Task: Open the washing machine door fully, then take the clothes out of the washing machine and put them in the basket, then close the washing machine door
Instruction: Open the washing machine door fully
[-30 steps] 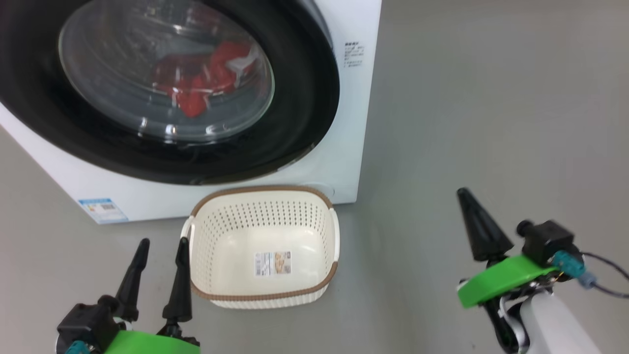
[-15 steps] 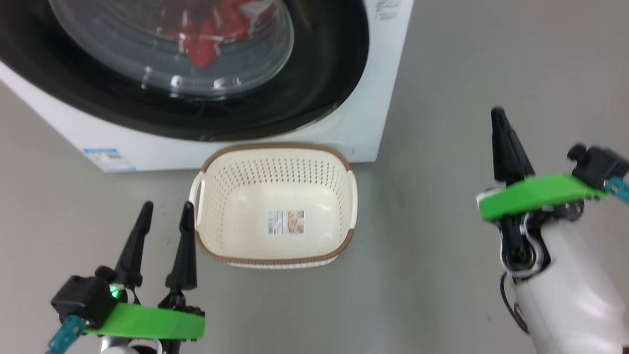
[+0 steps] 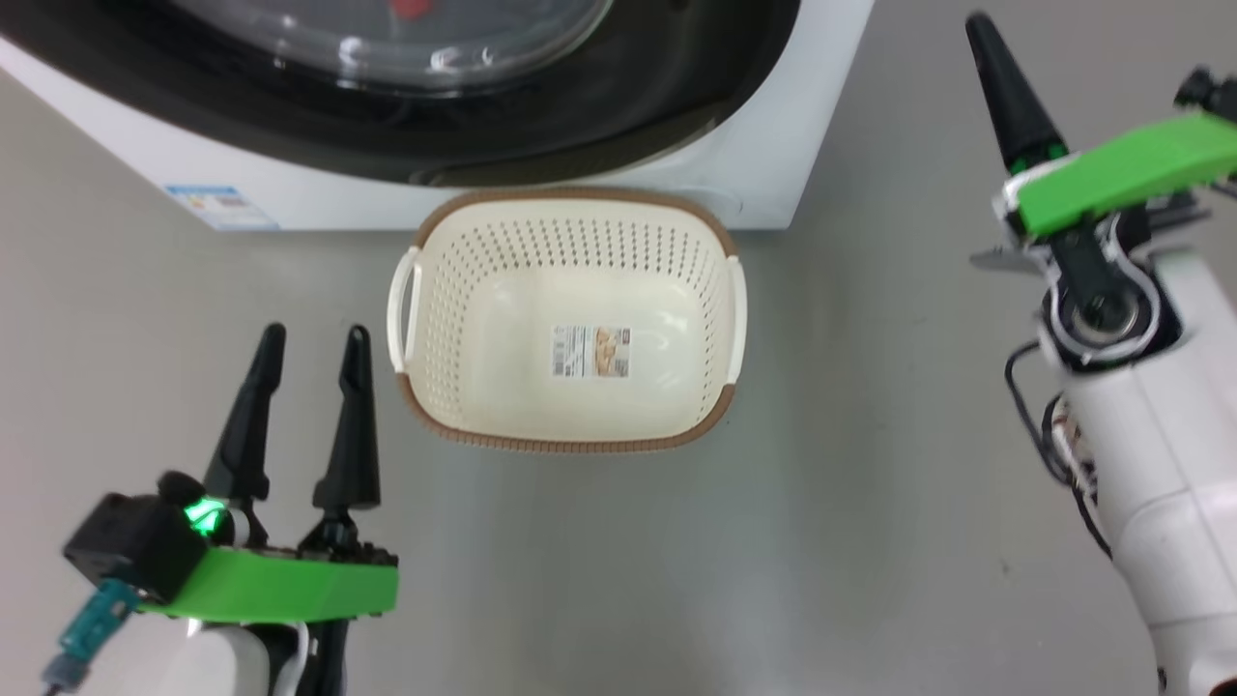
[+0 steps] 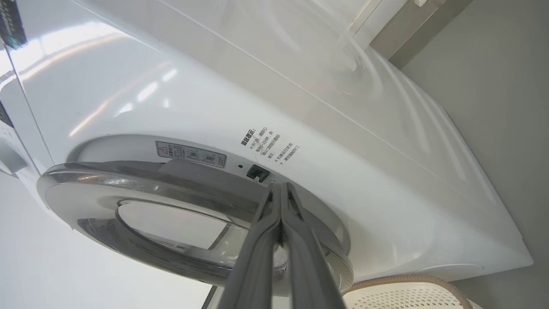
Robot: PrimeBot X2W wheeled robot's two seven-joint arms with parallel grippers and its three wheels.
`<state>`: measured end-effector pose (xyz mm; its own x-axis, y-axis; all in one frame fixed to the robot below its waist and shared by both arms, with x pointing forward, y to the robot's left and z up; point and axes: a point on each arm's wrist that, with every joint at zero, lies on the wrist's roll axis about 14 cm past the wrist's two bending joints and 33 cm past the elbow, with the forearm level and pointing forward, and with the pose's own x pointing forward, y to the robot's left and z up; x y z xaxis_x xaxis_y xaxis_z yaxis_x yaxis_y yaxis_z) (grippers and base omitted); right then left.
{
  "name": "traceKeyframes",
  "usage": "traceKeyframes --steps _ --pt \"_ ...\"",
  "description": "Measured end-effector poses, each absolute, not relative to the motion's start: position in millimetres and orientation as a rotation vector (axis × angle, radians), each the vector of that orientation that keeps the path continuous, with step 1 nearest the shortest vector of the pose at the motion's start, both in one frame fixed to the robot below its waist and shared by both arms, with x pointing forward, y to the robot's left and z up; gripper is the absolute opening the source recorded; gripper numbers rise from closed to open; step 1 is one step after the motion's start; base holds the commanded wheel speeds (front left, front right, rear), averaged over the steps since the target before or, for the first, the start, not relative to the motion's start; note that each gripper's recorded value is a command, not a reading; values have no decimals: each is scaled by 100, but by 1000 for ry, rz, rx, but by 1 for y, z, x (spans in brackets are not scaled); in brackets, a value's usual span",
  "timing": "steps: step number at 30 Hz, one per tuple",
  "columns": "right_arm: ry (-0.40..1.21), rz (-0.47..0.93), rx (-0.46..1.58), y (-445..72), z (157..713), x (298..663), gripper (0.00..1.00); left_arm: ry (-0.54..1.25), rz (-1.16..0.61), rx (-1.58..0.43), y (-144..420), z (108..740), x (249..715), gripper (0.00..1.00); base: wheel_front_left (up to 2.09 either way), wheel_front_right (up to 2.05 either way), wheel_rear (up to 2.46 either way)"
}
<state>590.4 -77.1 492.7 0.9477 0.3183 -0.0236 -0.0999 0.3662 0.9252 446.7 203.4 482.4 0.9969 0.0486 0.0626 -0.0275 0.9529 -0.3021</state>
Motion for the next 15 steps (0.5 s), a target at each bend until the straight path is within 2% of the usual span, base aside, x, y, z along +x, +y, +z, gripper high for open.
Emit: traceKeyframes --steps 11,15 --pt "405 464 1469 -36 500 621 0 -39 78 -334 215 463 458 100 0 0 0" --pt "461 520 1481 -24 500 630 0 -21 84 -329 216 455 460 100 0 0 0"
